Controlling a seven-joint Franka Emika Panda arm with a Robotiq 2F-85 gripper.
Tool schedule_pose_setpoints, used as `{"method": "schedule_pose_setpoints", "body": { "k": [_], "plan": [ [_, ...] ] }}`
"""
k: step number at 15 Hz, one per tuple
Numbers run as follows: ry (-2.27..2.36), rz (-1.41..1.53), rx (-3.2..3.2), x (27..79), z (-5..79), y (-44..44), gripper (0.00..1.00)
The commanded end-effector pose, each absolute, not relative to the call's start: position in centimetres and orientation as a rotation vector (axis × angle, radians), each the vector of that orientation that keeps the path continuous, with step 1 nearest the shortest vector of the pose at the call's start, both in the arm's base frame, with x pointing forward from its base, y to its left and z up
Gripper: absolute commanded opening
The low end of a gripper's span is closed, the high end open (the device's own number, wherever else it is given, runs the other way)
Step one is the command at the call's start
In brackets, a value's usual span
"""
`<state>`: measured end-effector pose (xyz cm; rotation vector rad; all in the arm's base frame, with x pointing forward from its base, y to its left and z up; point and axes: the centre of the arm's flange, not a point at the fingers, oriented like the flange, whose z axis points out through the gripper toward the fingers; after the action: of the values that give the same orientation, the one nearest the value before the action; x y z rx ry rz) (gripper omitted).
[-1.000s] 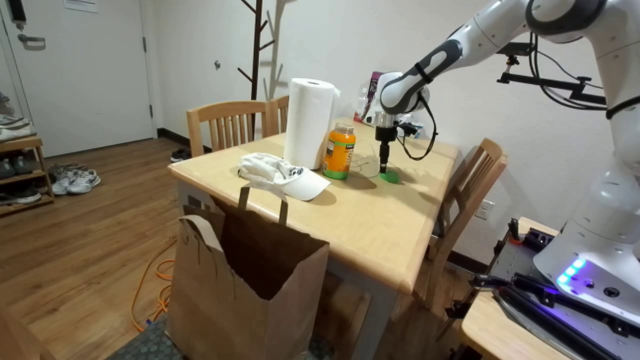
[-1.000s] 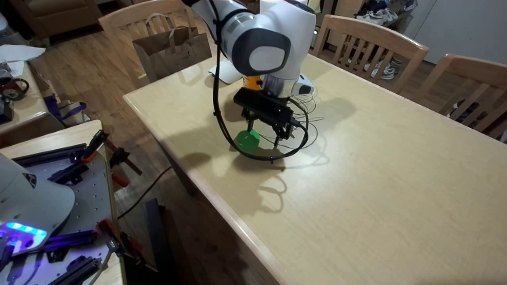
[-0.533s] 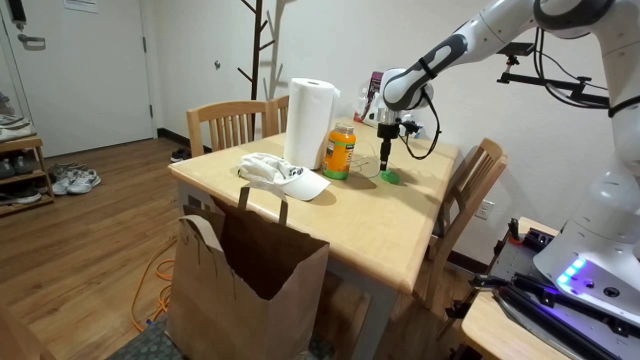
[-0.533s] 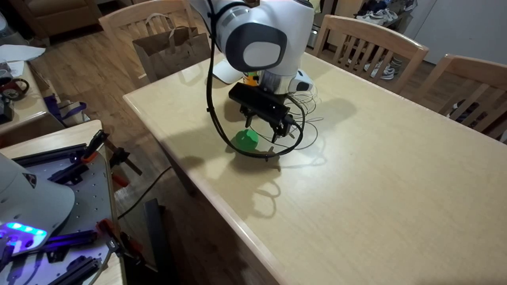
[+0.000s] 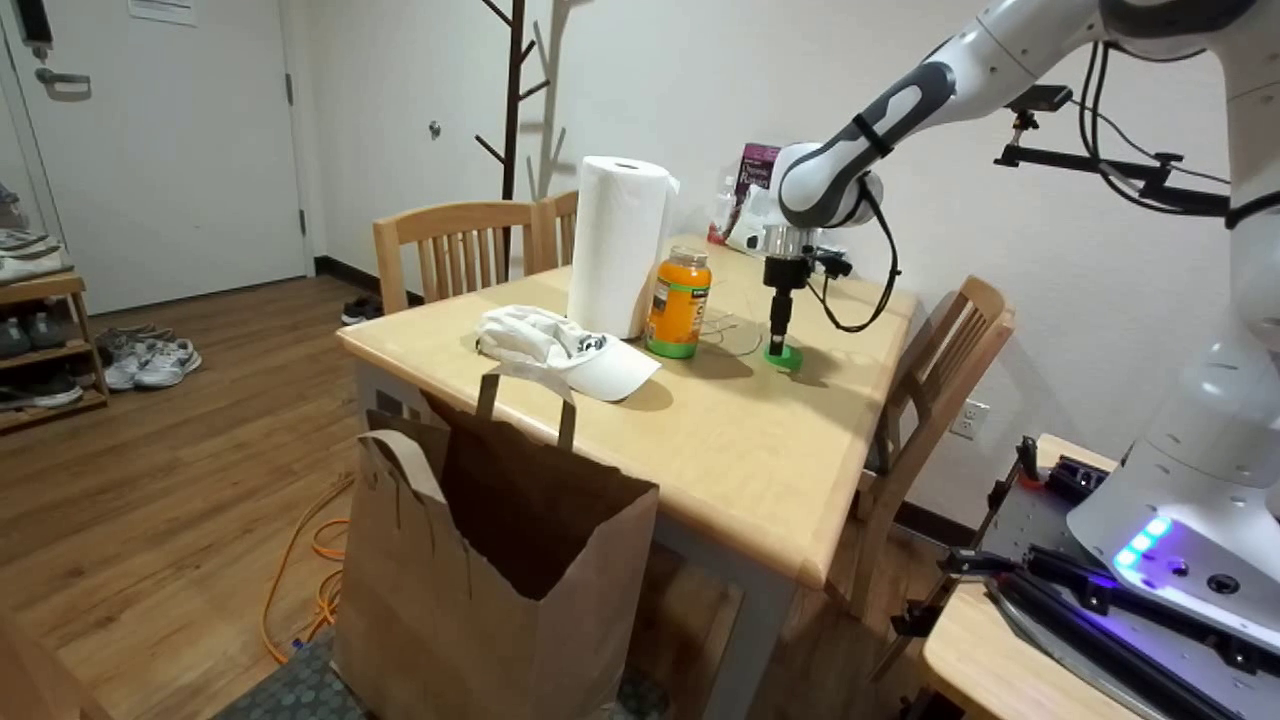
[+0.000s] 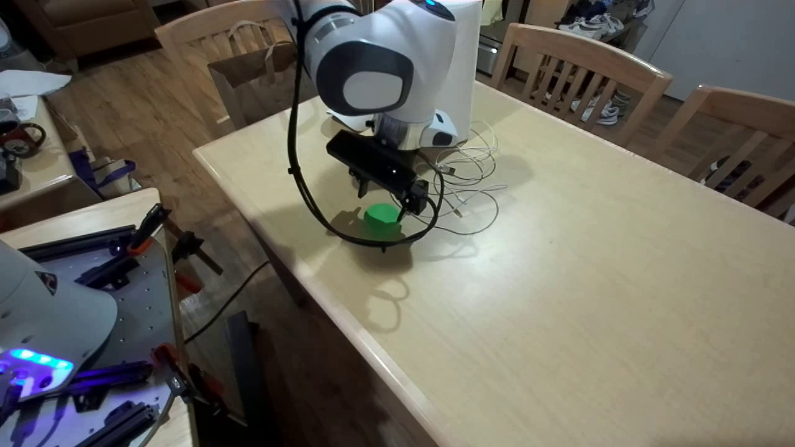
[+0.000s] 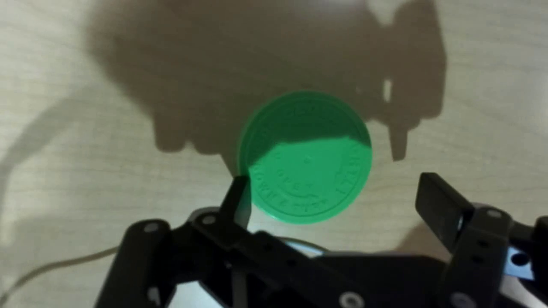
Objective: Pick up the lid and put it on the bottle
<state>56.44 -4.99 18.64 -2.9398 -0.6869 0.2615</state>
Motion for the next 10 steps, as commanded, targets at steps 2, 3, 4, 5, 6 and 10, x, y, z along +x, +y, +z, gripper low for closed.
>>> {"method": "schedule_pose_setpoints", "body": {
  "k": [2,3,4,5,6,10],
  "plan": [
    [-0.722,0.134,-2.991,52.7,18.0,-5.6,1.00],
    [-0.731,0.108,-3.004,52.4,17.7,-6.1,1.00],
    [-0.741,0.080,-3.020,52.0,17.4,-6.3,1.00],
    [-0.762,0.047,-3.043,51.6,17.3,-6.5,1.00],
    [-0.775,0.025,-3.059,51.3,17.2,-6.6,1.00],
    [-0.823,-0.042,-3.087,50.8,17.6,-6.5,0.75]
  ]
}}
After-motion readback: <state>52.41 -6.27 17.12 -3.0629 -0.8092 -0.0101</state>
